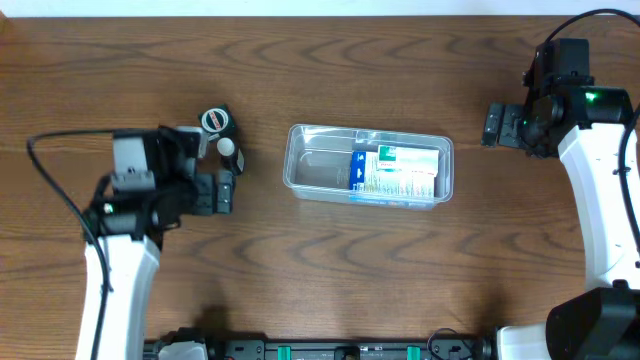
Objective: Pack container
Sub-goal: 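Reach left gripper to the red-and-white box and grasp it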
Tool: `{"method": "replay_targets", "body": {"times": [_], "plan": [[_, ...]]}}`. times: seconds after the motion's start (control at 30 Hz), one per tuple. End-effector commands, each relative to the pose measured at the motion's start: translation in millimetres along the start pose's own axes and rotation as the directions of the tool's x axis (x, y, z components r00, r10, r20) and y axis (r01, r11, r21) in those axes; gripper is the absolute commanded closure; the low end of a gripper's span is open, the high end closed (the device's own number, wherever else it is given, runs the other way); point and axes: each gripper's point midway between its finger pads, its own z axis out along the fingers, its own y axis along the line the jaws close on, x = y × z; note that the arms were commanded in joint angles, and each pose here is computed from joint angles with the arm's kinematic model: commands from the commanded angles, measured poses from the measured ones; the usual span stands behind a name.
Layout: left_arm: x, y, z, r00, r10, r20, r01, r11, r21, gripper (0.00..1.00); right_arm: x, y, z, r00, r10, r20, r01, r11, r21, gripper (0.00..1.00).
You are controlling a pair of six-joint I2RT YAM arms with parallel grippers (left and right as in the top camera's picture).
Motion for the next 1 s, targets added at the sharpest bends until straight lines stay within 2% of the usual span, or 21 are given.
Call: {"method": "replay_targets", "body": {"times": [0.0,0.17,0.23,0.43,0.7,0.97], "plan": [[-16,25,-14,1.000,0.009,0.007,-0.009,0.999,-0.045,0.02,-6,-5,-11,0.999,0.028,0.038,-0.028,1.000,0.008,0.01],[-34,50,-21,0.995,-0.025,0.101,0.030,0.998,-0.047,0.02,-6,-5,-11,0.999,0.028,0.038,-0.028,1.000,0.008,0.01],[-38,59,-16,0.995,0.022,0.102,-0.015,0.998,-0.064,0.02,-6,-5,-11,0.999,0.028,0.038,-0.028,1.000,0.008,0.01],[-22,78,21,0.989,0.147,-0.032,-0.149,0.987,-0.056,0.02,-6,-5,-11,0.999,0.028,0.038,-0.028,1.000,0.008,0.01],[3,112,64,0.970,0.124,-0.210,-0.152,0.981,-0.123,0.02,-6,-5,-11,0.999,0.028,0.038,-0.028,1.000,0.009,0.01],[10,126,90,0.962,0.125,-0.241,-0.155,0.982,-0.110,0.02,-6,-5,-11,0.999,0.028,0.038,-0.028,1.000,0.008,0.01]]}}
